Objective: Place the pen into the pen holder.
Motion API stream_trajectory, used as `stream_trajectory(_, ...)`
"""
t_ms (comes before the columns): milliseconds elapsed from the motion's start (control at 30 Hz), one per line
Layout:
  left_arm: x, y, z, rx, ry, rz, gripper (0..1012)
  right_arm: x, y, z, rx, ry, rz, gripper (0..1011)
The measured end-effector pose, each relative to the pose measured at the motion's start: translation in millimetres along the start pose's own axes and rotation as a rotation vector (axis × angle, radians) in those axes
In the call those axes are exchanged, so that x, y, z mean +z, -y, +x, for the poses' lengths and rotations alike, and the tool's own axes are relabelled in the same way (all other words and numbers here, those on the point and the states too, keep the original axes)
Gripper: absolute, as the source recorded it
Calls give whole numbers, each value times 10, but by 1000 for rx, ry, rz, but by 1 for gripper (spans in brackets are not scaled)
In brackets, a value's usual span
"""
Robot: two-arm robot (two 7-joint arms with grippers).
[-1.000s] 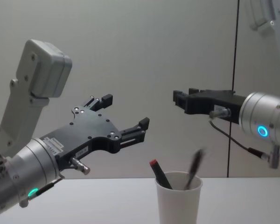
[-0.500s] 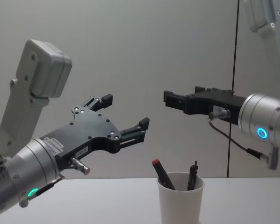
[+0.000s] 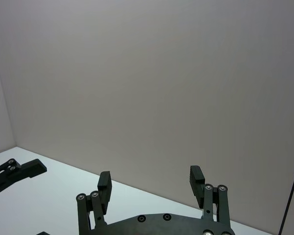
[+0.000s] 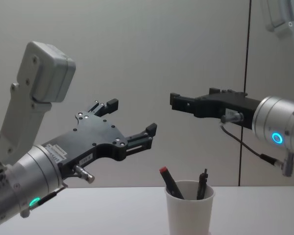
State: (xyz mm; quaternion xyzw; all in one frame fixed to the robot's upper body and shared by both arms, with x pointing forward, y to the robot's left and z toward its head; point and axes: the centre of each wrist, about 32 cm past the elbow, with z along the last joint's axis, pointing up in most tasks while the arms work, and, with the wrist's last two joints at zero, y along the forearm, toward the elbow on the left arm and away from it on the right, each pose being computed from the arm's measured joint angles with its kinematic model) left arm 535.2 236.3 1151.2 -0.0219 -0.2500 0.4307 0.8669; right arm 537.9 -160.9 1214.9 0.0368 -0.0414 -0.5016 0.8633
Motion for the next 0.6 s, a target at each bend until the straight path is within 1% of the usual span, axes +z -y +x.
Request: stream_trajectory(600, 0, 0, 0, 0, 0, 0, 1004, 2, 7, 6, 1, -1, 5, 1002)
